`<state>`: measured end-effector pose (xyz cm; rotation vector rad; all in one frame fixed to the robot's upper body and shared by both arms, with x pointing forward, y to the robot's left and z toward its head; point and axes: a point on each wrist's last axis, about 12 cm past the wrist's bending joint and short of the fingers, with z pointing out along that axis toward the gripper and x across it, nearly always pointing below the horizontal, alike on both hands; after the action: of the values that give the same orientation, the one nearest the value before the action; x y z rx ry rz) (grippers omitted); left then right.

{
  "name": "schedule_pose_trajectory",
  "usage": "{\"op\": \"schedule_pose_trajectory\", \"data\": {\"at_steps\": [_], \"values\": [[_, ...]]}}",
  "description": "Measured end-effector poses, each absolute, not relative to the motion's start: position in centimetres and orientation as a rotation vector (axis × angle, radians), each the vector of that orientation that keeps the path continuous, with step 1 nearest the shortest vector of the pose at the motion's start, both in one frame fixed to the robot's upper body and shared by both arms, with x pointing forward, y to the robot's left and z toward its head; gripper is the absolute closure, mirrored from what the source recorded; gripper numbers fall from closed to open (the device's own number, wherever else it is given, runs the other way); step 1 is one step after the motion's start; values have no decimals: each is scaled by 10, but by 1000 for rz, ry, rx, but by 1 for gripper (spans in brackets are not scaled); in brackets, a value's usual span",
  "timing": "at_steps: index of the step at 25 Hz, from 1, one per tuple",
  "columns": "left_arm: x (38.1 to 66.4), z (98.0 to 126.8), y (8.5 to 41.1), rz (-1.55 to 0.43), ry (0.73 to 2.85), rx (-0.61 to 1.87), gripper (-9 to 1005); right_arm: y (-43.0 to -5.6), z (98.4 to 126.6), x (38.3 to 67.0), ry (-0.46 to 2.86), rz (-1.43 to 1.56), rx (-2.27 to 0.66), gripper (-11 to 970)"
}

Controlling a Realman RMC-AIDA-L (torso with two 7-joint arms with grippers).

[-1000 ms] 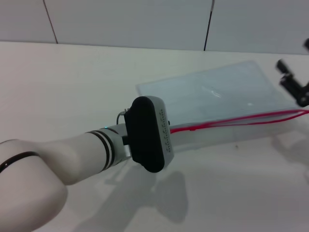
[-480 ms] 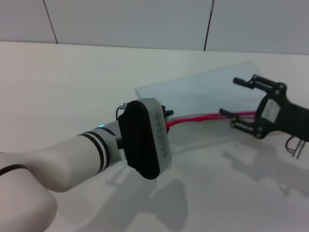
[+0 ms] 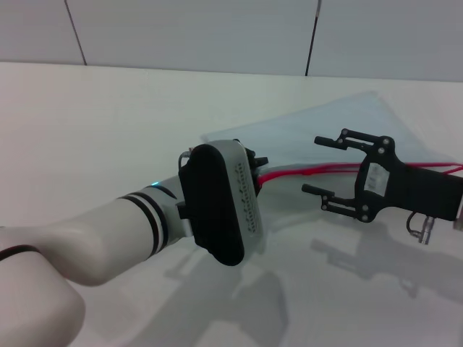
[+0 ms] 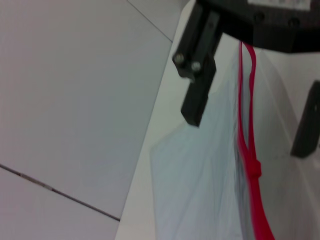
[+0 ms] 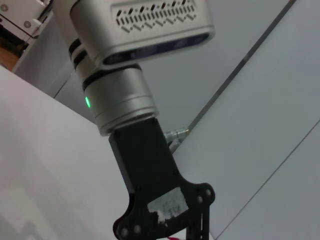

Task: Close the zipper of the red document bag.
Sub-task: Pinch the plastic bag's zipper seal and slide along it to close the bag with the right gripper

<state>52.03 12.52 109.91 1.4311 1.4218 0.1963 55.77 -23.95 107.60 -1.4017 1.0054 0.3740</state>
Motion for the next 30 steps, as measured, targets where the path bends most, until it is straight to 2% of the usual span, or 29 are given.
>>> {"op": "schedule_pose_trajectory", "data": {"at_steps": [12, 18, 29, 30], "values": [[516, 1104, 122, 181, 1406, 1422, 947, -232, 1075, 564, 1016, 362, -1438, 334], [514, 1107, 120, 176, 1402, 1419, 948, -231, 1072, 566, 1037, 349, -1436, 533], [512, 1109, 119, 173, 1395, 1415, 951, -231, 1072, 568, 1050, 336, -1438, 632], [512, 1109, 120, 173, 1395, 1415, 951, -231, 1072, 568, 1050, 336, -1438, 667]]}}
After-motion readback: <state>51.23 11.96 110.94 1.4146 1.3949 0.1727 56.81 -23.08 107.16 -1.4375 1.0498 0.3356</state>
